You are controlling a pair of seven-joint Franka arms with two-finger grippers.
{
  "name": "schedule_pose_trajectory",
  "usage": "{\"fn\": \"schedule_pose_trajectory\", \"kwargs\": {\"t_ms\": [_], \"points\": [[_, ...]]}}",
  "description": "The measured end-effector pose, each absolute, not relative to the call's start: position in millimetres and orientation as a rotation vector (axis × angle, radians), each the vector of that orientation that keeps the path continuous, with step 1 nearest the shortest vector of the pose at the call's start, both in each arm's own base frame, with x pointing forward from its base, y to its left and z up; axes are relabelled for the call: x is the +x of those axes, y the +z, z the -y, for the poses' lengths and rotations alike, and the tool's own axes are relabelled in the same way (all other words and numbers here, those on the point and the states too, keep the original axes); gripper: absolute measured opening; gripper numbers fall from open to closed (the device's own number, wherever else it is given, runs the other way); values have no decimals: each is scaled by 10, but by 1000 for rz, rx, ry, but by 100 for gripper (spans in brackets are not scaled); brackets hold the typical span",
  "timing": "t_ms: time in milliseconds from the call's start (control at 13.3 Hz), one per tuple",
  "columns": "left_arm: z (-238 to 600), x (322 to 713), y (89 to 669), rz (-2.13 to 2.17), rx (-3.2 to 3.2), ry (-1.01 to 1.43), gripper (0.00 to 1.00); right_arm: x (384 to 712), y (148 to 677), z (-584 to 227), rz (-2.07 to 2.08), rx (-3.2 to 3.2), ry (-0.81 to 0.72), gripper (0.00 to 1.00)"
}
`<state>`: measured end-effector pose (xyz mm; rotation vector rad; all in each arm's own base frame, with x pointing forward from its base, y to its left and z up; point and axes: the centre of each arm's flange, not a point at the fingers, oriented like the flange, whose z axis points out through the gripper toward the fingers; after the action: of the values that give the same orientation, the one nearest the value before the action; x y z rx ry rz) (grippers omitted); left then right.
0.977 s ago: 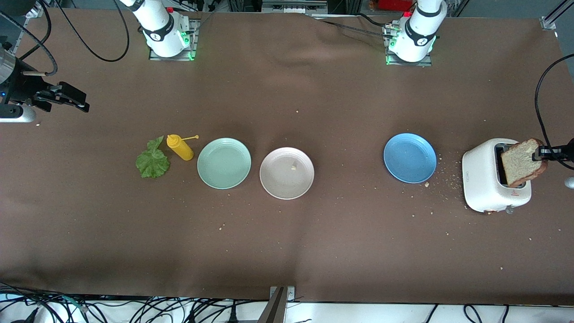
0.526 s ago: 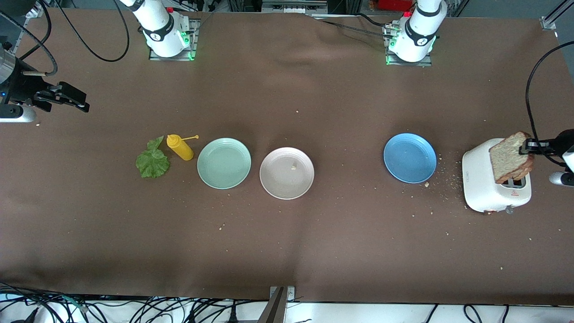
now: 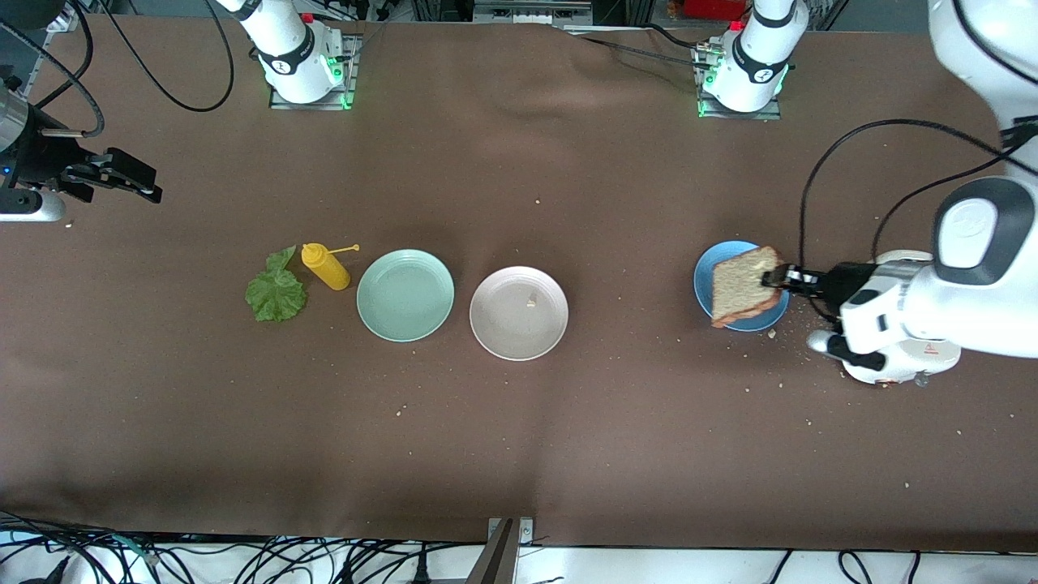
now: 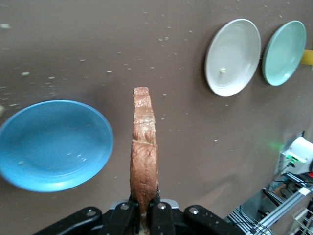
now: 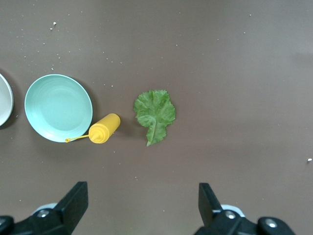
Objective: Make sandwich in beige plate with both arms
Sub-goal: 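Carry the bread slice with the left gripper onto the beige plate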
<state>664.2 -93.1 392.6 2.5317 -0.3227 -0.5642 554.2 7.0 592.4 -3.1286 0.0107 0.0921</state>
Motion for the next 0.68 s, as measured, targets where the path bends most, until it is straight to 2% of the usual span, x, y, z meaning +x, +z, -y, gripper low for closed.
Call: {"fn": "schedule_pose_trajectory", "kwargs": {"t_ms": [225,676], "points": [[1816,6562,3471,331,2446,-666,8,5542,5925,-71,-11,-3129,92,100],[3545,6316,3463,161,2504,-489,8,5542,5924,-71,-11,-3129,92,100]]}}
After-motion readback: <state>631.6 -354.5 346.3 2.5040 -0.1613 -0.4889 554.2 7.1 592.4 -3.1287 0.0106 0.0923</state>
